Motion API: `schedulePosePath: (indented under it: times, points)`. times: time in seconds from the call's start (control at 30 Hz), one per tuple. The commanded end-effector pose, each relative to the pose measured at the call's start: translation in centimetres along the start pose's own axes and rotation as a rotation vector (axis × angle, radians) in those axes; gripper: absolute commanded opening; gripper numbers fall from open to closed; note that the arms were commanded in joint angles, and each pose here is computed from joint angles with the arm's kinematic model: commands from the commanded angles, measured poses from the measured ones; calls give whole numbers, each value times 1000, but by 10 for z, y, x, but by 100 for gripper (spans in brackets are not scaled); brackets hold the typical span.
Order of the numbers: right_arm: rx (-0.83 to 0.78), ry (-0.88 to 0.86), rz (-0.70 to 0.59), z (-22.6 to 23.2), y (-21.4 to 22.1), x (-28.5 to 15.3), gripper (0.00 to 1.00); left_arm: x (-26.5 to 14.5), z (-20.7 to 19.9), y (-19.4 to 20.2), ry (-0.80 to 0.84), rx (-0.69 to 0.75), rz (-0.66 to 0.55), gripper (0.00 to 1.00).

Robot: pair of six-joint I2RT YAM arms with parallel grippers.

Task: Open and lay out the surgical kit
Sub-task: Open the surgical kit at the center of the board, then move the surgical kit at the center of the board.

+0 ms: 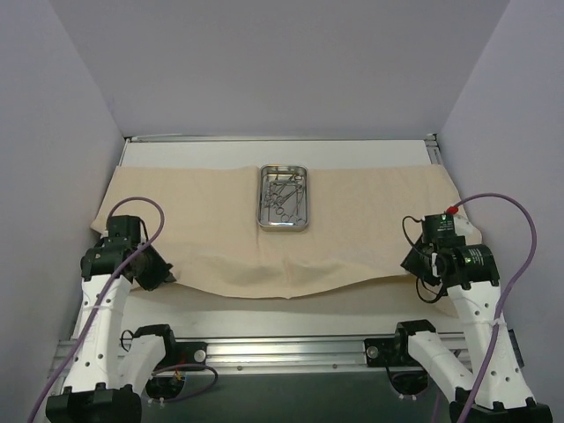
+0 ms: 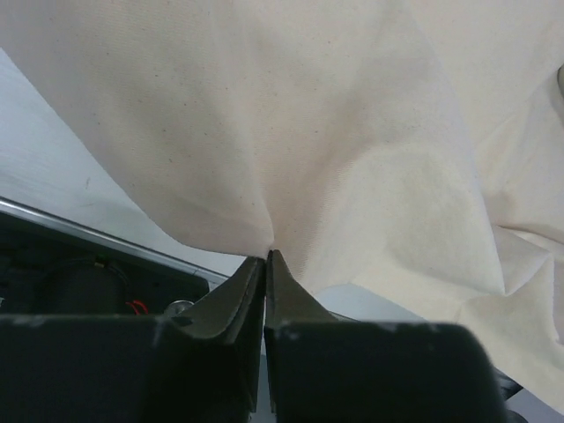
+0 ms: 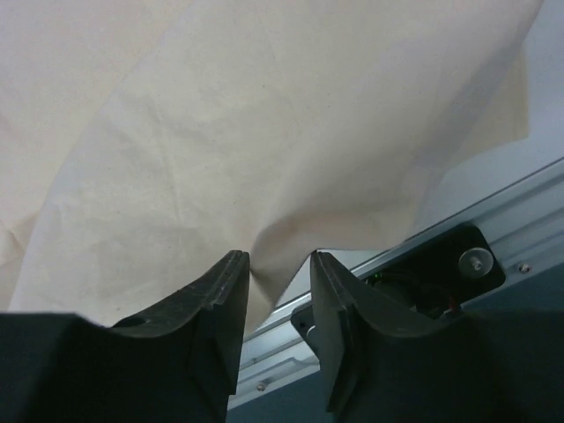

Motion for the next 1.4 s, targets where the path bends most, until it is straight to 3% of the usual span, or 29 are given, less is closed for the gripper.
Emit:
schedulePosePath:
  times: [0.0, 0.17, 0.3, 0.43, 0.47, 0.57, 0.6, 0.67, 0.7, 0.8, 0.93, 1.07, 1.37]
  points:
    - [19, 59, 60, -11, 10, -9, 37, -11, 5, 10, -41, 10, 7, 12]
    - [-53, 37, 104, -8, 7, -19, 48, -28, 3, 12, -15, 66, -19, 28]
    - [-67, -90, 32, 21, -25, -36, 62, -58, -5, -5, -12, 183, -147, 37]
    - [-117, -165, -11, 65, -60, -8, 65, -73, -35, -43, 12, 278, -248, 45]
    - [-138, -144, 20, 77, -67, 11, 63, -75, -47, -52, 47, 289, -257, 45]
    - [-148, -192, 60, 111, -81, 50, 44, -45, -87, -76, 168, 326, -163, 39]
    - [-142, -224, 36, 123, -88, 61, 33, -35, -95, -82, 196, 320, -133, 30]
    - [-157, -218, 68, 137, -91, 92, 22, 2, -116, -95, 255, 303, -19, 17]
    - [-167, -234, 54, 145, -96, 104, 11, 10, -122, -101, 280, 292, 3, 13]
    - [-218, -213, 83, 164, -105, 145, 0, 52, -142, -116, 334, 274, 115, 8]
    - [-266, -157, 141, 180, -111, 197, 0, 100, -157, -143, 226, 260, 207, 4]
    - [-287, -131, 151, 186, -116, 222, 0, 133, -158, -159, 135, 200, 260, 2]
    - [-240, -99, 217, 170, -106, 269, 0, 210, -144, -161, -36, 147, 366, 2]
Point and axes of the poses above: each gripper's point midway between its finger pads, its own x axis out along the fingers, its own z axis along the line the jaws close on, y = z × x, the point moved 8 cm from there along -x, back along the fingers, and after that the axes turned 5 degrees about x, right-handed, at the moved point
